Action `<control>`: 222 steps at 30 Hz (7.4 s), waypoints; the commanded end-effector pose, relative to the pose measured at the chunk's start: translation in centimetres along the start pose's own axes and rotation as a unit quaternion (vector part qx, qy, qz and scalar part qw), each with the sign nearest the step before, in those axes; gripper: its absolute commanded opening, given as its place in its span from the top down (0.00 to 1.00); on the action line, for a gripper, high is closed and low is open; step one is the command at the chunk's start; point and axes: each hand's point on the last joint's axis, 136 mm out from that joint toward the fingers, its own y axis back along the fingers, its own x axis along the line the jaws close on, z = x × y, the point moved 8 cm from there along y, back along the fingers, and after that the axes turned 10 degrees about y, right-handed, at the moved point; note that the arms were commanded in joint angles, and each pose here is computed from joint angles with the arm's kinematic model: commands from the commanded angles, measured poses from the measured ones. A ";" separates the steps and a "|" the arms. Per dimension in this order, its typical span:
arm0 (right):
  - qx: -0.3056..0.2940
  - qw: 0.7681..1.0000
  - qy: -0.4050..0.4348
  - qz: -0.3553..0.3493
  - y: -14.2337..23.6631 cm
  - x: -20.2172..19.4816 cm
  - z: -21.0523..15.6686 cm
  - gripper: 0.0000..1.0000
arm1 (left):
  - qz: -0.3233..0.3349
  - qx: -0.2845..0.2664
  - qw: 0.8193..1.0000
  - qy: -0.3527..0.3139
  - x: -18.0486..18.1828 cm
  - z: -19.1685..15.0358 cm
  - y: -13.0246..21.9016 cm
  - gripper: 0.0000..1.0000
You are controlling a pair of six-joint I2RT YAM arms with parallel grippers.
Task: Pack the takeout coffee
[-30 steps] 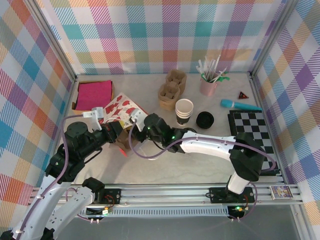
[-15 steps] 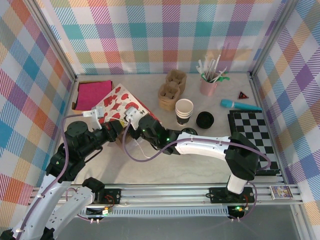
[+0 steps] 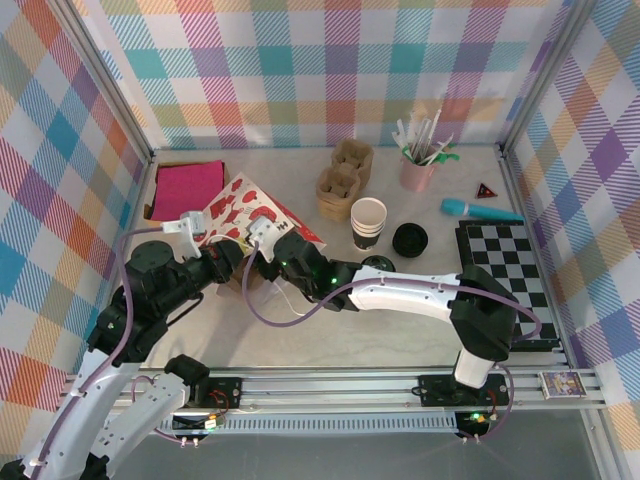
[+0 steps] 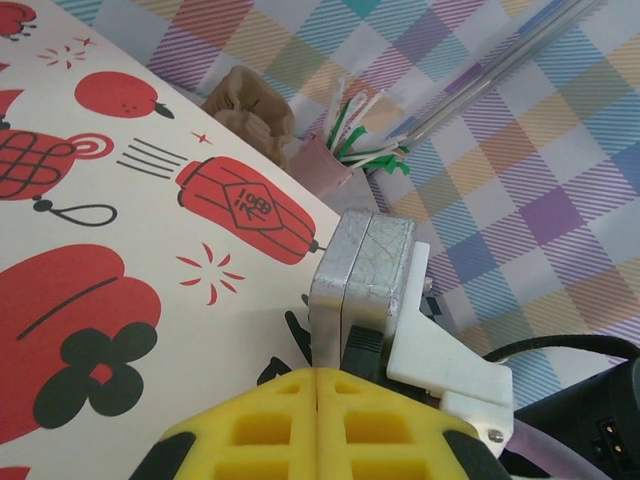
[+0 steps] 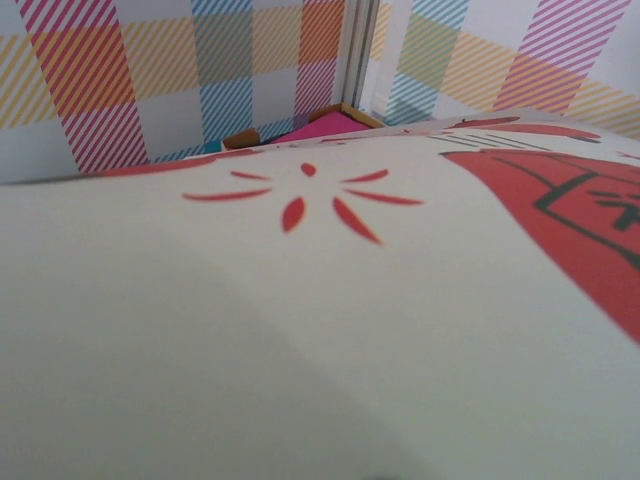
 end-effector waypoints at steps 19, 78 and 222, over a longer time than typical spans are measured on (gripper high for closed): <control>0.168 0.981 0.023 0.098 11.0 -3.9 9.7 0.70 | -0.097 0.042 0.953 0.285 -5.7 2.7 0.3 1.00; 0.188 0.975 0.117 -0.016 3.0 0.6 4.2 0.69 | -0.088 0.012 0.884 0.459 -3.4 1.4 1.7 1.00; 0.195 0.976 -0.085 0.041 15.4 -9.3 11.0 0.00 | 0.151 0.021 0.976 0.153 0.2 5.7 -3.6 0.43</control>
